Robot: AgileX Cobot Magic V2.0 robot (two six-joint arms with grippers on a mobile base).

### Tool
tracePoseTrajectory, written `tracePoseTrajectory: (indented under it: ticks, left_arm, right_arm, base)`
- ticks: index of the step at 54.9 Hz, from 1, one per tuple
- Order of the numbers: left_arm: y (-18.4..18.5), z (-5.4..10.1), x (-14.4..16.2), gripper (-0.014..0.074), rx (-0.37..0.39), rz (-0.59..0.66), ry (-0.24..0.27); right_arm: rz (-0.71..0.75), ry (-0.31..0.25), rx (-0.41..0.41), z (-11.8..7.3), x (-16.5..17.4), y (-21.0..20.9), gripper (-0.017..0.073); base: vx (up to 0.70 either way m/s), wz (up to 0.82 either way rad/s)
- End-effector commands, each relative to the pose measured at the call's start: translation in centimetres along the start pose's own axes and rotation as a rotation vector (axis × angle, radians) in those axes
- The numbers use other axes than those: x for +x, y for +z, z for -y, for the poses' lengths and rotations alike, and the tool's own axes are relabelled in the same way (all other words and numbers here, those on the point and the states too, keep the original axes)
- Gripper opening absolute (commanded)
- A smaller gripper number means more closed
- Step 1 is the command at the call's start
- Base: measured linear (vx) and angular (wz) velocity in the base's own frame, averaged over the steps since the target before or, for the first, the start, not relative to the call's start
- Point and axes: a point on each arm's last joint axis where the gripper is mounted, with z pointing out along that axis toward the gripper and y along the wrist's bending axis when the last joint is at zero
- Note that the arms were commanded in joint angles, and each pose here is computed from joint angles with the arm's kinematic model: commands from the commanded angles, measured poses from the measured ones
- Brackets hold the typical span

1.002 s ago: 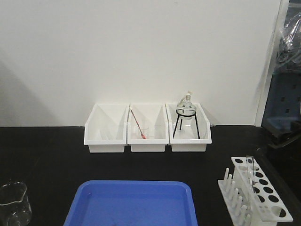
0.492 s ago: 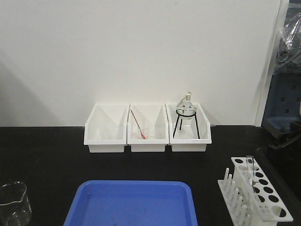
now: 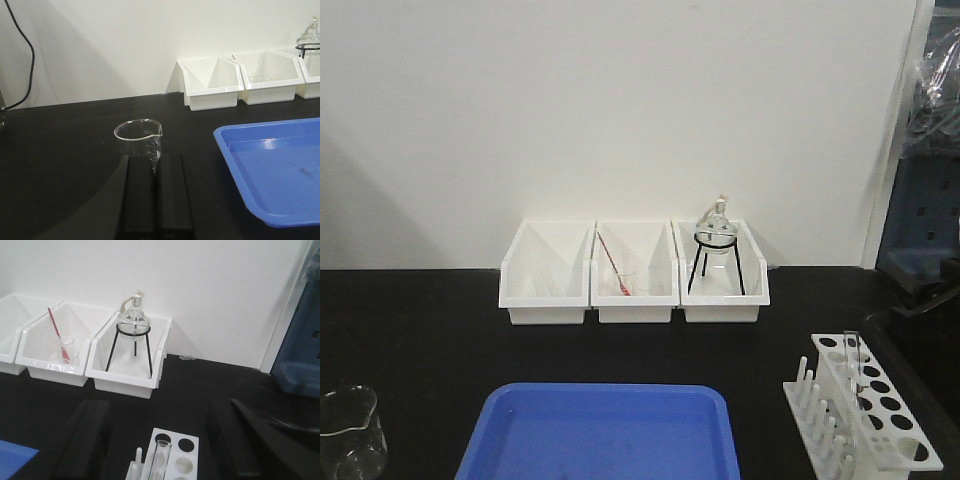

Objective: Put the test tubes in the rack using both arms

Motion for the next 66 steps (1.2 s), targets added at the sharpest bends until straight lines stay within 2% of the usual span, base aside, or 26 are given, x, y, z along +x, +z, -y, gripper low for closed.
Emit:
tracePoseTrajectory:
  ticks: [1, 7, 15, 20, 22, 30, 35, 37, 52, 59, 63, 66]
  left_arm:
    - [0.1, 0.0, 0.1, -0.0008, -0.002, 0.054, -0.016]
    - [0.1, 0.0, 0.1, -0.0008, -0.002, 0.054, -0.016]
    - [0.1, 0.0, 0.1, -0.0008, -0.002, 0.054, -0.016]
    - [0.1, 0.0, 0.1, -0.0008, -0.002, 0.054, -0.016]
    - [0.1, 0.0, 0.1, -0.0008, -0.002, 0.054, -0.016]
    - [0.1, 0.0, 0.1, -0.0008, -0.002, 0.054, -0.016]
    - [0.1, 0.0, 0.1, -0.0008, -0.002, 0.054, -0.016]
    - [0.1, 0.0, 0.1, -0.0008, -0.002, 0.054, -0.016]
    - [0.1, 0.0, 0.1, -0.0008, -0.002, 0.054, -0.016]
    - [0.1, 0.0, 0.1, -0.0008, -0.002, 0.054, -0.016]
    - [0.1, 0.0, 0.2, -0.0008, -0.002, 0.053, -0.016]
    - [0.1, 0.0, 0.2, -0.0008, -0.002, 0.055, -0.016]
  right_arm:
    - [0.123, 0.010, 0.003, -0.5, -2.6, -2.5, 0.0440]
    - [0.200, 0.027, 0.030, -1.1, -2.6, -5.5, 0.0349]
    - [0.296, -0.053, 0.077, -2.4, -1.6, -10.4, 0.0161]
    - [0.345, -0.030, 0.104, -3.1, -0.1, -13.0, 0.0025]
    - [0.369, 0.011, 0.116, -3.2, 0.5, -14.0, -0.0018]
    - [0.388, 0.044, 0.162, -3.9, 3.8, -16.5, -0.0015]
    - [0.391, 0.123, 0.174, -4.1, 5.9, -17.5, -0.0013]
    - [0.396, 0.133, 0.175, -4.3, 6.5, -17.8, -0.0012]
    - [0.339, 0.146, 0.186, -5.3, 12.8, -19.5, -0.0011]
    - [0.308, 0.154, 0.120, -6.1, 16.2, -20.1, -0.0011]
    - [0.257, 0.182, 0.092, -6.3, 17.1, -20.2, -0.0011]
    - [0.224, 0.161, 0.081, -6.4, 17.3, -20.0, -0.0011]
  base:
    - [0.00, 0.00]
    - [0.00, 0.00]
    - [0.00, 0.00]
    - [0.00, 0.00]
    - [0.00, 0.00]
    - [0.00, 0.00]
    - [0.00, 0.00]
    - [0.00, 0.00]
    - [0.00, 0.00]
    - [0.00, 0.00]
    - [0.00, 0.00]
    - [0.00, 0.00]
